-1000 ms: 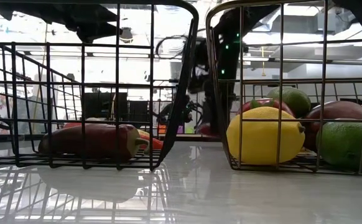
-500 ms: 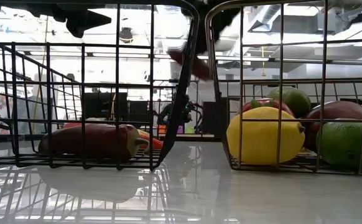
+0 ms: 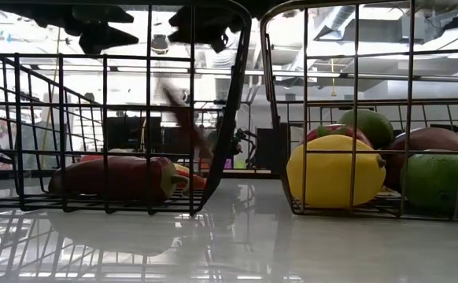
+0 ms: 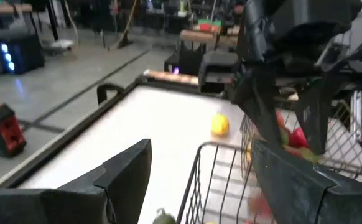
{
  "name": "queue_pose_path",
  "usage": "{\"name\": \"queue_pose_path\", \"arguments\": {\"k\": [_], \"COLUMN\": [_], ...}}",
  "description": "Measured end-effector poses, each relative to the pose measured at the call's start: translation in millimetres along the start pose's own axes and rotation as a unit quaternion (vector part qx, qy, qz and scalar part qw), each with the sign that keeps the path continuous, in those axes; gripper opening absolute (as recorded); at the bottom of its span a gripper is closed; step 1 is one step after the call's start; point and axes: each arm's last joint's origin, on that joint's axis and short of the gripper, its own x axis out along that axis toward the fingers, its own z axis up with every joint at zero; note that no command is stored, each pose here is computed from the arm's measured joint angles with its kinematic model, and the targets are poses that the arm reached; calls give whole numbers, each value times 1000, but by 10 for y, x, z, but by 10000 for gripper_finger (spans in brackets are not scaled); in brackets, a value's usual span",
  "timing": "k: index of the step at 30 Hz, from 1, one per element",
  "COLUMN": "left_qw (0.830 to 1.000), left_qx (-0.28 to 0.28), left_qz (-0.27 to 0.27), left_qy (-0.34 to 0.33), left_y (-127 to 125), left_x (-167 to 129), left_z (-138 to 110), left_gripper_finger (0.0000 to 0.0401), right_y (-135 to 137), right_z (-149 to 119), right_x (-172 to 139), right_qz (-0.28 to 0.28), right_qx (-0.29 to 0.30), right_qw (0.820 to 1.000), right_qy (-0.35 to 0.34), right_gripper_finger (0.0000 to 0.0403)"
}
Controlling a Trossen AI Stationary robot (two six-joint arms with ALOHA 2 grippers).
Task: Sort produce into baskets
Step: Put the red pepper into the left wire basket, then put the green pepper into the left wire basket
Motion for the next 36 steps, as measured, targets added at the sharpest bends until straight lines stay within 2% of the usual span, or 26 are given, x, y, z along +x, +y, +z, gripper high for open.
{"name": "queue_pose_path", "arguments": {"k": [3,6,10,13,18,21,25,27,30,36], "left_qw": [1000,999,999,999,999,999,999,999,999,999], "left_qx": [-11,-15,-15,-14,-2,3,3,4,5,6], "left_qz": [13,20,21,21,21,20,20,20,21,21], "left_qy": [15,26,30,33,35,28,27,31,34,37], "left_y": [5,1,-7,-13,-20,-22,-21,-20,-20,-19], "left_x": [25,61,103,131,162,161,156,156,159,158], "left_z": [-35,-58,-69,-76,-82,-68,-67,-74,-81,-87], "left_gripper_finger": [263,263,263,263,263,263,263,263,263,263], "right_y": [-21,-51,-143,-254,-515,-715,-960,-1068,-1182,-1320], "right_z": [-33,6,110,76,-199,-465,-843,-947,-1169,-1465], "right_x": [19,-121,-447,-557,-558,-514,-465,-458,-405,-209], "right_qz": [1,-22,-72,-93,-117,-127,-139,-151,-154,-146], "right_qx": [13,15,14,19,34,45,62,61,66,64], "right_qw": [1000,999,997,995,991,990,988,987,985,987], "right_qy": [9,20,24,30,52,46,25,-16,-41,-33], "right_gripper_finger": [253,280,289,290,291,291,291,291,291,290]}}
